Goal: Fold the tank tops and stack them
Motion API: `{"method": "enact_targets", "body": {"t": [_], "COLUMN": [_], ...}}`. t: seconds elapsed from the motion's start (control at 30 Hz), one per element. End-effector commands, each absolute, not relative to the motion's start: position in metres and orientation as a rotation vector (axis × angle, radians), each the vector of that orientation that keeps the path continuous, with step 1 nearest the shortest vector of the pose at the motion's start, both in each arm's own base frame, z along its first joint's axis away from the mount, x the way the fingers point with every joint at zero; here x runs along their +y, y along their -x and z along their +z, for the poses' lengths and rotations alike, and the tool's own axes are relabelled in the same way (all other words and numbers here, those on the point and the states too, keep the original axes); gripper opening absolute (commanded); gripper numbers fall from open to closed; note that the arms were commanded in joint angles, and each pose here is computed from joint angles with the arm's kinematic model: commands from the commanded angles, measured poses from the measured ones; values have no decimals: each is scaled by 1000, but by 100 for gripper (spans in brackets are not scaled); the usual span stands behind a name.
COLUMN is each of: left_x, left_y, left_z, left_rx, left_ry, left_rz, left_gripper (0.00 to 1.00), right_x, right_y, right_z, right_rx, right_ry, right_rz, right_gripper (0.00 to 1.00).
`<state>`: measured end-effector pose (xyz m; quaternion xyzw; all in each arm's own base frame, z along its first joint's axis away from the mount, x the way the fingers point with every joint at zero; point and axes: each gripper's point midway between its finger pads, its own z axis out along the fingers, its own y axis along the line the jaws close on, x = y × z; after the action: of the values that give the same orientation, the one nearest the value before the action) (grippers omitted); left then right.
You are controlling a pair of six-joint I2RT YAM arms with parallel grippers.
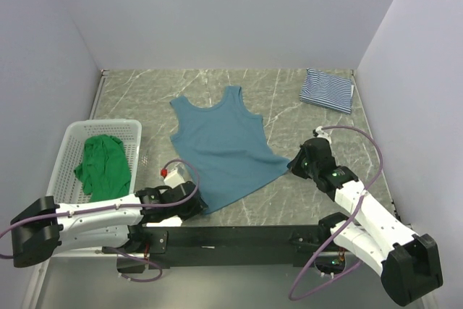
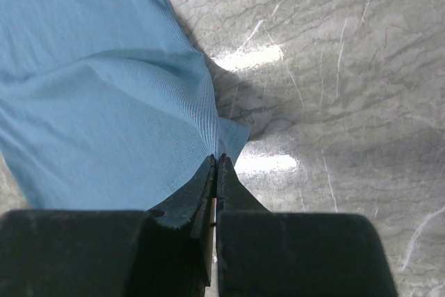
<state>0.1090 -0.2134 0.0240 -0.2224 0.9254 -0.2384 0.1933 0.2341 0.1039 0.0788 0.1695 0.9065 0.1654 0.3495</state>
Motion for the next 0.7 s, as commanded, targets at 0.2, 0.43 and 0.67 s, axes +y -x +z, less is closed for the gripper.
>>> {"method": "enact_targets", "body": {"t": [0.2,0.43,0.67], "left_x": [-212,-213,-157], "left_y": [-111,-139,-200], "left_z": [11,86,246], "left_rx": [2601,2436,2086], "left_ry": [590,557,566], "left_rz": [-611,-645,-621], "left_gripper": [21,0,0], "right_x": [107,113,116], "right_y": [-240,-244,-262], "right_z": [101,143,290], "right_rx": [2293,2220,1942], "right_ry": [-402,-370,-309], "right_rz": [472,550,681], "right_gripper": [0,0,0]}}
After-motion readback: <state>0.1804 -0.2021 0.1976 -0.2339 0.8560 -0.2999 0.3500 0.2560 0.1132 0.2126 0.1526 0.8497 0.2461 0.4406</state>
